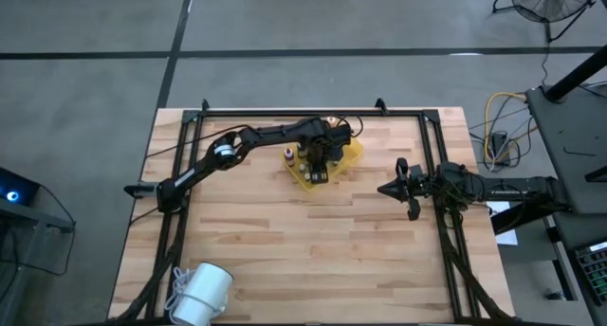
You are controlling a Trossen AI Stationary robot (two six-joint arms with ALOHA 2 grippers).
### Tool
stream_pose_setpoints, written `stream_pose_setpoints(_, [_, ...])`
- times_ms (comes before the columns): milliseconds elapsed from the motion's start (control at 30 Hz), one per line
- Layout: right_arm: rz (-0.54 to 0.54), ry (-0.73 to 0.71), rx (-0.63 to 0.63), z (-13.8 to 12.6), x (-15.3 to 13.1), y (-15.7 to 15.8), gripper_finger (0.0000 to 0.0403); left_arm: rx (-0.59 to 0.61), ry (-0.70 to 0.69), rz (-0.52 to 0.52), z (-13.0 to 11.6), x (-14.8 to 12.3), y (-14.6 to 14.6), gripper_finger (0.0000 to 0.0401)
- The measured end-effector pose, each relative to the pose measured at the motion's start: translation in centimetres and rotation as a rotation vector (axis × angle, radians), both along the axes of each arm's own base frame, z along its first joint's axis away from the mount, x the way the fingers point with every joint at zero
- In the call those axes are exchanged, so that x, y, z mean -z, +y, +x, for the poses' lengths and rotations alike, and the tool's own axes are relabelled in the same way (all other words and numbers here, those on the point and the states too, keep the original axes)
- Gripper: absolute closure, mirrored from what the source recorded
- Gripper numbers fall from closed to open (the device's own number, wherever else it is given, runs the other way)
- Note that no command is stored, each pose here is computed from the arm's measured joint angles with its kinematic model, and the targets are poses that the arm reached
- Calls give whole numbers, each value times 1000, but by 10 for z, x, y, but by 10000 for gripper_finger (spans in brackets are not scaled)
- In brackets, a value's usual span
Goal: Pick & Place food coloring
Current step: Return to Home Position
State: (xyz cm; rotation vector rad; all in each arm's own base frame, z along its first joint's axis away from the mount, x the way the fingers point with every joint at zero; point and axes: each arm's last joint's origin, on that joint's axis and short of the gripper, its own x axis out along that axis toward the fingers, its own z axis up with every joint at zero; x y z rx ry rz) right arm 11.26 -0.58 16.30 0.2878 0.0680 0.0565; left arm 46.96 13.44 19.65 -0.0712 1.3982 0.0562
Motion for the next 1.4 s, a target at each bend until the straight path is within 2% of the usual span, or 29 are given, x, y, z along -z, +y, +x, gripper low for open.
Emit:
stream_pose_setpoints(467, [0, 0, 0, 0, 0, 0, 394, -1, -50, 14, -2, -32, -1, 292])
stream_pose_setpoints(767, [0, 0, 0, 0, 0, 0, 394, -63, -122, 19, -11, -65, -2, 293])
stream_pose_setpoints(1067, [0, 1, 0, 0, 0, 0, 394, -103, -198, -25, -14, -84, -6, 293])
stream_pose_setpoints(1400, [0, 2, 1, 0, 0, 0, 394, -64, -309, -70, -9, -97, -17, 293])
